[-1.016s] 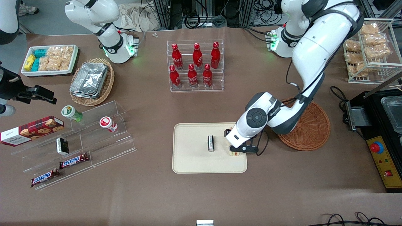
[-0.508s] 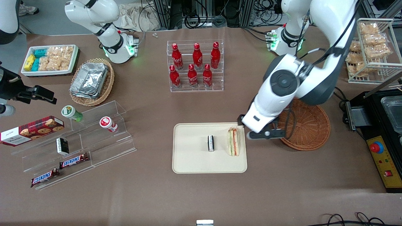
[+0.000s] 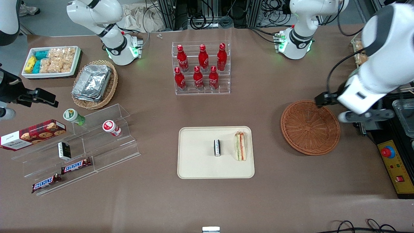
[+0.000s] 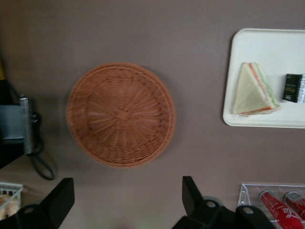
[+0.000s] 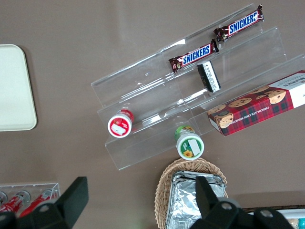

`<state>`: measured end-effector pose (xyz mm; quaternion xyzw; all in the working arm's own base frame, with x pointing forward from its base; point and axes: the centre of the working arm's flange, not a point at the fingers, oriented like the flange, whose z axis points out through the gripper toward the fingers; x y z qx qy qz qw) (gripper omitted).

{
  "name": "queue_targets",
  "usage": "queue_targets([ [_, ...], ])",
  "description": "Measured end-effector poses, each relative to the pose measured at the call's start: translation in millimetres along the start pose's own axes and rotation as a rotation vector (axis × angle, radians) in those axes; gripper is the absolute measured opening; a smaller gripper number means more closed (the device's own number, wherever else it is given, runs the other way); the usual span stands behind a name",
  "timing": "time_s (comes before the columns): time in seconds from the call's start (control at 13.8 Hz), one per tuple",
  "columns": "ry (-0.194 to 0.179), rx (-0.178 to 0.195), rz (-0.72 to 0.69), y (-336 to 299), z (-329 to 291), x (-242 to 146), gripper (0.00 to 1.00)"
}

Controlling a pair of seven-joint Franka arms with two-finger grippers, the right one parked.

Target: Place sandwich from basket to tray

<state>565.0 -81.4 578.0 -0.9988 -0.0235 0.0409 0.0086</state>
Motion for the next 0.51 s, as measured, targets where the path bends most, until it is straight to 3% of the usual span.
queue_targets([
  [0.51,0.054,-0.003,0.025,3.5,-13.6,-15.6,1.0],
])
